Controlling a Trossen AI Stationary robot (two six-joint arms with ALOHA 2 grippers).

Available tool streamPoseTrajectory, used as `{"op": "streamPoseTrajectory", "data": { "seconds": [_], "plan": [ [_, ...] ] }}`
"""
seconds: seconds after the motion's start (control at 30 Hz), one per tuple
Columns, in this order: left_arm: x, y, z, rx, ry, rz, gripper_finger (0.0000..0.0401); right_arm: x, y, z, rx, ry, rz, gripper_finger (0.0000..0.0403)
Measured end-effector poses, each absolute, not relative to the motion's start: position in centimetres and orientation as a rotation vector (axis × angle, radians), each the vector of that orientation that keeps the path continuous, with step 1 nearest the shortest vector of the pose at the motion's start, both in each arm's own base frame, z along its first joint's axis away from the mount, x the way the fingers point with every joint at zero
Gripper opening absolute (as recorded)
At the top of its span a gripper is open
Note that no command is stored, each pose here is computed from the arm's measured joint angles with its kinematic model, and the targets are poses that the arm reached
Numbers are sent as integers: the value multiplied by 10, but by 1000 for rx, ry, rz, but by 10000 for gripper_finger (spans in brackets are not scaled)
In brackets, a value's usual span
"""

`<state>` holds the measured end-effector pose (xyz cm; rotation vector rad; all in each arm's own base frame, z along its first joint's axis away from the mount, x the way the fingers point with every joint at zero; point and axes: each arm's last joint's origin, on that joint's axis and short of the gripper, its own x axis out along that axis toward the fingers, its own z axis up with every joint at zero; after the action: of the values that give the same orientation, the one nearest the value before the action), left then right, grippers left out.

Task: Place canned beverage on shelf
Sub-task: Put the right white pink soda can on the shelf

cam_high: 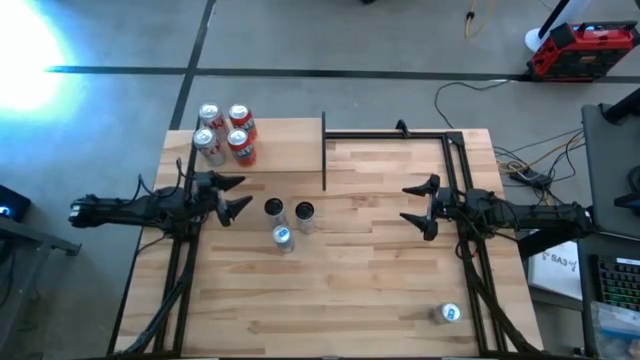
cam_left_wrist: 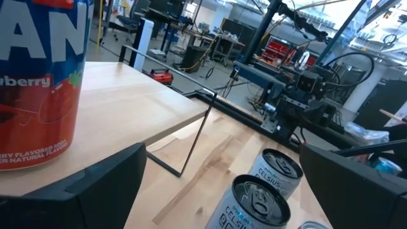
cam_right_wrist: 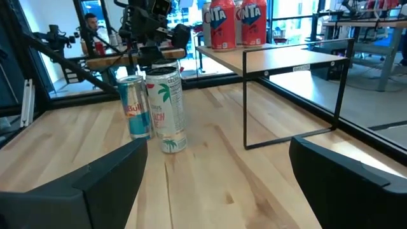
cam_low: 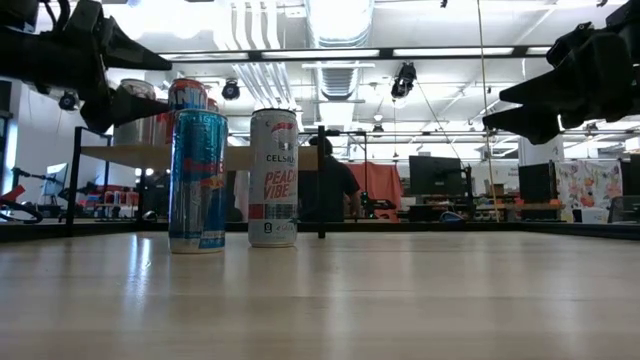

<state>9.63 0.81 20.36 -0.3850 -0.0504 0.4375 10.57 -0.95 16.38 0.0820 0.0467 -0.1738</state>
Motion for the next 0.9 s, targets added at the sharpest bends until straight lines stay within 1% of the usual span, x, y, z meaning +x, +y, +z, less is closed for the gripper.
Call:
{"op": "streamPoseTrajectory", "data": {
  "seconds": [0.1,0.33,0.53,0.63,0.73,0.83,0.9],
  "plan": [
    [97,8,203,-382,-41,439,398,106,-9,165,58,37,-167,368],
    [100,8,201,-375,-16,444,398,105,-9,177,61,-85,-163,368],
    [102,8,199,-370,1,447,398,106,-13,177,229,-111,-285,368],
    [102,8,199,-368,8,448,398,108,-13,179,234,-71,-289,368],
    [103,8,198,-366,15,450,398,113,-13,201,207,-64,-292,368],
    [103,8,198,-364,20,451,398,124,-13,224,184,59,-310,368],
    [104,8,197,-363,24,452,398,137,-14,234,206,191,-327,368]
  ]
}}
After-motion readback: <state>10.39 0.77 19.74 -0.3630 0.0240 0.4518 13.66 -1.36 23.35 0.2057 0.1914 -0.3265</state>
